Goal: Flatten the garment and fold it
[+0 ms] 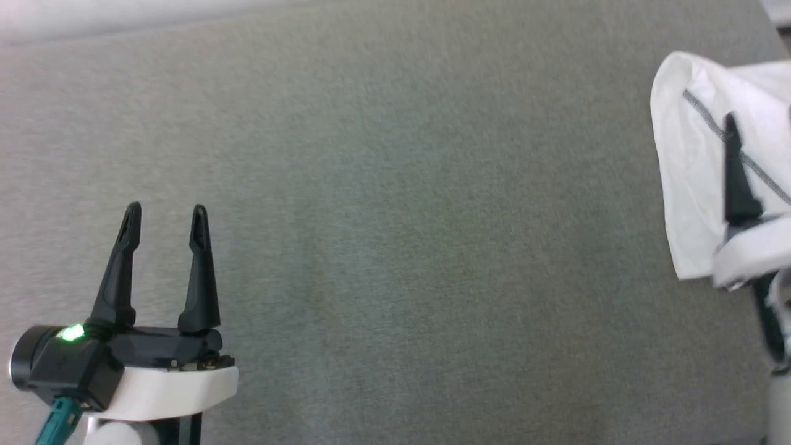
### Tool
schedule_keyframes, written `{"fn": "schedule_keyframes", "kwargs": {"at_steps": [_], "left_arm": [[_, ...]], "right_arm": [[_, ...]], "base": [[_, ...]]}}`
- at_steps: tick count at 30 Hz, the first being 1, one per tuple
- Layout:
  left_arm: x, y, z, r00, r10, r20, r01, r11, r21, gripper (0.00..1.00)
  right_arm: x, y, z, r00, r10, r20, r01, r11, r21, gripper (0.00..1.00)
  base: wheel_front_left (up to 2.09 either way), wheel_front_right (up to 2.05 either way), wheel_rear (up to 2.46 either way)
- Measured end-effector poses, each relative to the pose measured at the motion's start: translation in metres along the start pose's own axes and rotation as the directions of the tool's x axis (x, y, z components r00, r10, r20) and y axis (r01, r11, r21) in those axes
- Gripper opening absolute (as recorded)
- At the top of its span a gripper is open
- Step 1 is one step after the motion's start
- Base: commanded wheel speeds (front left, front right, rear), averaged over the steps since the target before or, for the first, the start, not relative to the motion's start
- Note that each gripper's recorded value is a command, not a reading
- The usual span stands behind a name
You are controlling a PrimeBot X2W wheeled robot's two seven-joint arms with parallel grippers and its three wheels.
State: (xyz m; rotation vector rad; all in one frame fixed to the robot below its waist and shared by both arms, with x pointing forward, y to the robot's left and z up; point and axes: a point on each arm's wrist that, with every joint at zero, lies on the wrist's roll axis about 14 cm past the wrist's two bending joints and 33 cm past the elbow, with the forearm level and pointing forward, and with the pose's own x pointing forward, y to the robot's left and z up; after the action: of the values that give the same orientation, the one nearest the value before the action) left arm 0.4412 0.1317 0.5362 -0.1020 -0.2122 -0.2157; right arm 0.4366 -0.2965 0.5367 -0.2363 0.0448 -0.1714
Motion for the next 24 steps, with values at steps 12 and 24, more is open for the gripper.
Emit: {"fn": "schedule_keyframes", "kwargs": {"at_steps": [12, 24], "left_arm": [[-0.049, 0.005, 0.025, 0.996, 0.085, 0.003, -0.085, 0.996, -0.001, 1.0], [-0.113, 0.017, 0.002, 0.979, 0.168, -0.116, -0.17, 0.985, -0.007, 1.0]], "right_arm": [[-0.061, 0.057, 0.022, 0.986, 0.105, 0.128, -0.111, 0.993, 0.046, 1.0], [-0.104, 0.073, -0.021, 0.987, 0.144, 0.077, -0.155, 0.973, 0.173, 1.0]], "base": [[0.0, 0.0, 0.0], [0.0, 0.0, 0.0]]}}
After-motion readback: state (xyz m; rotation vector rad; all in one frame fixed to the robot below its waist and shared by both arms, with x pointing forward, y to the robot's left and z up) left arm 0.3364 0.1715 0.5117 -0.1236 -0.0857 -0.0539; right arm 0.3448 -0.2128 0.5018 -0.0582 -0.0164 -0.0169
